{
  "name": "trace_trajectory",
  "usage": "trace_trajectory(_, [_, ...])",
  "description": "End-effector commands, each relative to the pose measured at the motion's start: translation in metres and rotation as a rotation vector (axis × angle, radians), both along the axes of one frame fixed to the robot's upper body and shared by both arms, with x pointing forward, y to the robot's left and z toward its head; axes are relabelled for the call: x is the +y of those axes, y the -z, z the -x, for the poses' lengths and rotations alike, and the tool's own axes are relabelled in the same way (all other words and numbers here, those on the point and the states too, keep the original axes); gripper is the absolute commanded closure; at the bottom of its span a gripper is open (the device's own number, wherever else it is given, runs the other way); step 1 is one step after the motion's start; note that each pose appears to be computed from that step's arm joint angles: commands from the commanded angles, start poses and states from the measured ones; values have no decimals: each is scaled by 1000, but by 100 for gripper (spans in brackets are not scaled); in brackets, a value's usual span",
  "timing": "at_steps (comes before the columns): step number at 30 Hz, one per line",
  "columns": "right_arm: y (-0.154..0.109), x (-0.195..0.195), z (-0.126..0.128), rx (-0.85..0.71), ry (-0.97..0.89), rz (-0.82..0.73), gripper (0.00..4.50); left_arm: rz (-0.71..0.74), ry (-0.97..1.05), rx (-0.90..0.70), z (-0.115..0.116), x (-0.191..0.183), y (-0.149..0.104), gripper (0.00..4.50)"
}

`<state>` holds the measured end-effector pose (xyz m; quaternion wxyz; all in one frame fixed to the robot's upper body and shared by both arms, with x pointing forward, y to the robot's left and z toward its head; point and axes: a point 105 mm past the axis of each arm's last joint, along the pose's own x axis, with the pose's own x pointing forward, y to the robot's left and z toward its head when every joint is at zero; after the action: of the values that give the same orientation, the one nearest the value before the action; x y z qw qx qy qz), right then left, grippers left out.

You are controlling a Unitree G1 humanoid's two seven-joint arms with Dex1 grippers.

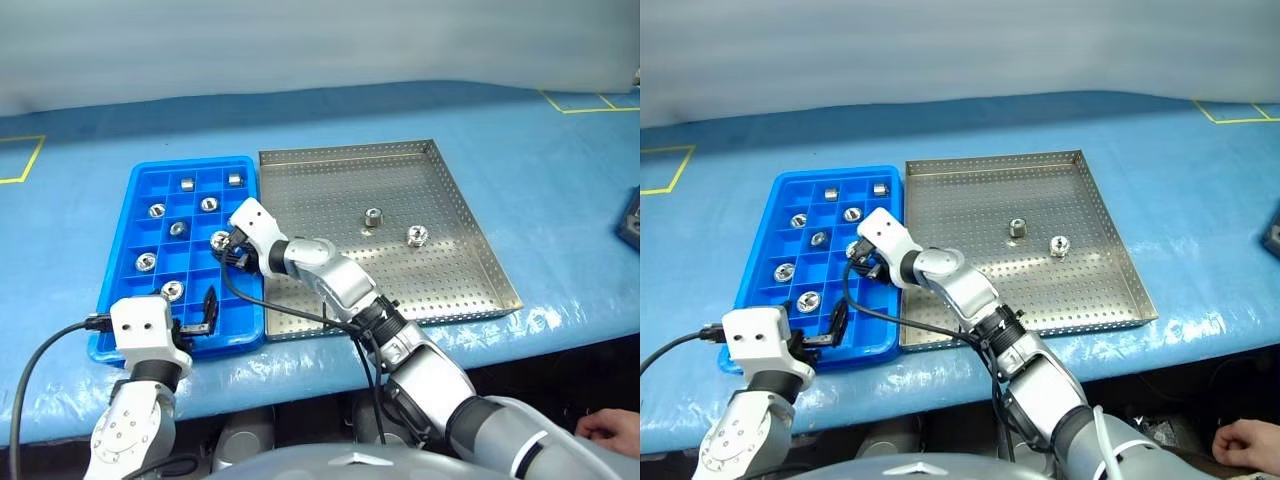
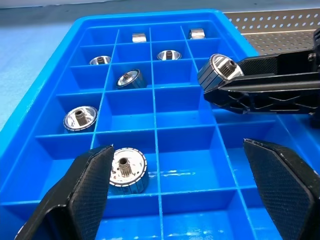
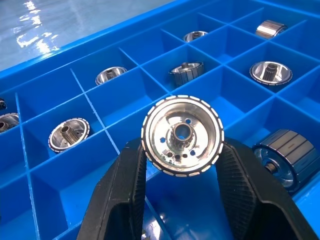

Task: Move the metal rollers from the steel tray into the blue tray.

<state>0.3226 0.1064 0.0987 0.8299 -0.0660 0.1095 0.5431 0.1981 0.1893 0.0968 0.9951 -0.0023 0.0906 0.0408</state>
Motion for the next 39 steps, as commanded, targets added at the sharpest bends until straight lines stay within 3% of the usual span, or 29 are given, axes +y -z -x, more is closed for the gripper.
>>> trace_trajectory(1, [-33, 50, 26, -17, -128, -97, 285, -16, 2, -55, 1, -2, -15, 0])
trace_trajectory(12, [-33, 61, 24, -54, -155, -77, 285, -17, -56, -50, 12, 4, -14, 0])
trace_trajectory(28, [-115, 35, 29, -151, -157, -282, 285, 15, 29, -55, -3, -10, -7, 0])
trace_trajectory(39, [-82, 56, 22, -131, -153, -183, 285, -8, -15, -66, 3, -1, -11, 0])
